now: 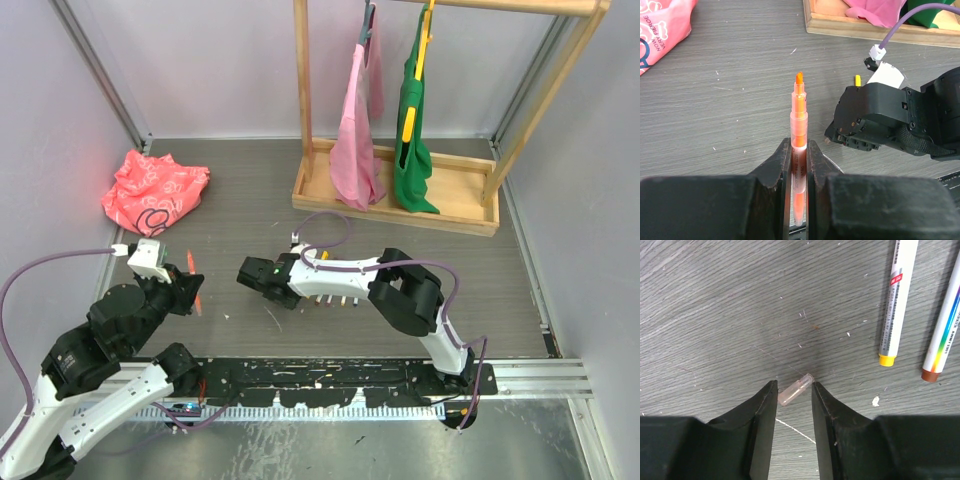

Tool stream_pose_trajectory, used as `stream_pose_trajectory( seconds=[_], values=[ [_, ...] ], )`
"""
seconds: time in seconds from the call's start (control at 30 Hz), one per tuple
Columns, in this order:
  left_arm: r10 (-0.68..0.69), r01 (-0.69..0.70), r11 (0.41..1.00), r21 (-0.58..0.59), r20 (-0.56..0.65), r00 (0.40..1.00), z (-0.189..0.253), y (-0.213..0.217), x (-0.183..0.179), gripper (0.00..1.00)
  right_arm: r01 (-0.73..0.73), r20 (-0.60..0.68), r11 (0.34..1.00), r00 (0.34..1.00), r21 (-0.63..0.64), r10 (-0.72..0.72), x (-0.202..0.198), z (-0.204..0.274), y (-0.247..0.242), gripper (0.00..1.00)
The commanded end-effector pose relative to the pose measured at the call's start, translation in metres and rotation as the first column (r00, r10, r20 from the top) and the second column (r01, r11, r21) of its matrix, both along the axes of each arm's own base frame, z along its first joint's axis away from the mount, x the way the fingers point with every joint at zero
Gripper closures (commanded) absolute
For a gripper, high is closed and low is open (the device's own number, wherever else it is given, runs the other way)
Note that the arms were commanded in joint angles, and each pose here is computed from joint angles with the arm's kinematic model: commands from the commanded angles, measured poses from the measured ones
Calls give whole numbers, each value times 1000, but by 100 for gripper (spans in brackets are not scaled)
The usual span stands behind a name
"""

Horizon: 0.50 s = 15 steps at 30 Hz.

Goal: Insert the pens into the pen caps
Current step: Insert the pen cap onto the pen.

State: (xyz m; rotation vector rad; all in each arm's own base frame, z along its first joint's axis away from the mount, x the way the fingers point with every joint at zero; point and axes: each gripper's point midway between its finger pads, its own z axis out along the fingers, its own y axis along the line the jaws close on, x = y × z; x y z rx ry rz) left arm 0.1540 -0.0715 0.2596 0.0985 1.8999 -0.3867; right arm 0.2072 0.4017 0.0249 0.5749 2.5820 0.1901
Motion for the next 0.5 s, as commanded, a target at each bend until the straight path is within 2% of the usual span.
stream_pose_trajectory(
  seconds=[0.0,0.13,0.33,0.47],
  values=[
    [8,-8,1000,-15,7,1000,4,-3,4,100,-1,41,1000,999,10,1,8,7,5,64],
    [10,-9,1000,-16,9,1000,5,-2,3,100,-27,36,1000,999,1,27,6,3,5,73],
    [9,-9,1000,-15,9,1000,4,-2,3,100,-105,91,992,990,-75,112,13,7,-5,79],
    [9,-9,1000,-16,9,1000,4,-2,3,100,-300,140,945,938,-128,316,17,18,-2,78]
  ],
)
